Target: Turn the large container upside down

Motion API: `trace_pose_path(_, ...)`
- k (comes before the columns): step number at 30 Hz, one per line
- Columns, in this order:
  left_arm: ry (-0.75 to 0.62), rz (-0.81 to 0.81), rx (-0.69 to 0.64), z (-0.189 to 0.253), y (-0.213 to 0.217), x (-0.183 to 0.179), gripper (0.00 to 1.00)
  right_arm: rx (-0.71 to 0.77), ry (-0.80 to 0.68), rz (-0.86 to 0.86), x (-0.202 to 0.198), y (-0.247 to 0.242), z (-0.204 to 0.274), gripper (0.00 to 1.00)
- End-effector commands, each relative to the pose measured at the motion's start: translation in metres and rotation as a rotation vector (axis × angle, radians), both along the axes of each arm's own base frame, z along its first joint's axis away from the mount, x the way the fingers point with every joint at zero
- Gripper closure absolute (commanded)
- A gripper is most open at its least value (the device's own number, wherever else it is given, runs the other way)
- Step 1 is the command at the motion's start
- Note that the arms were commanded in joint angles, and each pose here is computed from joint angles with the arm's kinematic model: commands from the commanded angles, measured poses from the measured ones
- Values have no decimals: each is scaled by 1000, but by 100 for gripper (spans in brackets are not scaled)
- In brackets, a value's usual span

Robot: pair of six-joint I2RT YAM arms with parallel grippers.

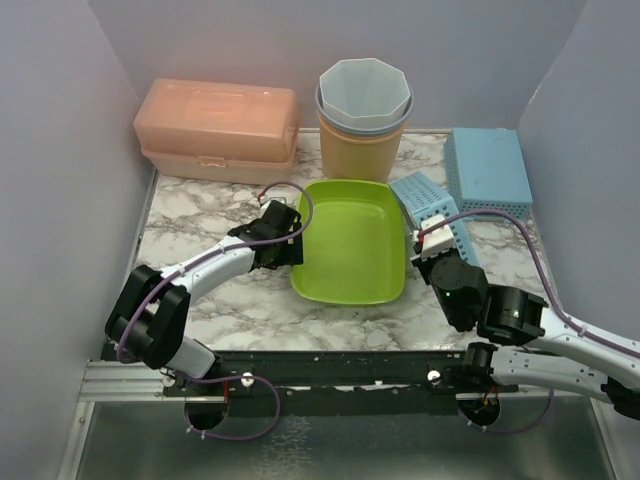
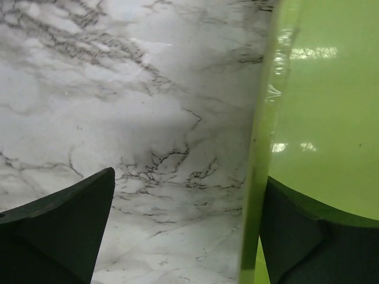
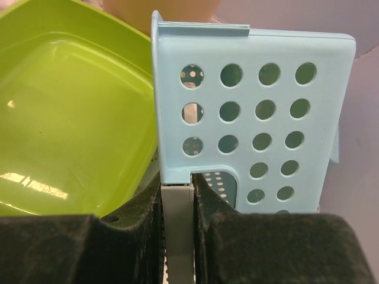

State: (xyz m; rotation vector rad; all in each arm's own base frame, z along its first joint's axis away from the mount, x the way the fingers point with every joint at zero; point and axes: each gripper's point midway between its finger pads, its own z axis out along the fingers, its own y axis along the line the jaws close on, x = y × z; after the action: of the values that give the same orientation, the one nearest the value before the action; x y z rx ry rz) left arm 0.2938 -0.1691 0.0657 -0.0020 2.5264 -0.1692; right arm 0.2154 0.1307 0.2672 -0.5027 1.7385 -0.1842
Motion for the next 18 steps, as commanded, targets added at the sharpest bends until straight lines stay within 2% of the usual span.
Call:
trace_pose_path(1, 51, 249, 168, -16, 66, -7, 6, 44, -50, 54, 3, 13, 9, 99)
trace_pose_path(7, 27, 405, 115, -7, 111, -6, 5, -153, 14, 159, 4, 30, -20, 99)
trace_pose_path(14, -3, 506, 97, 10, 156, -15, 1, -269, 28, 253, 8, 51, -39, 99)
trace_pose_path(18, -63, 594, 77, 28, 178, -22, 1, -366, 140, 426, -7, 70, -63, 99)
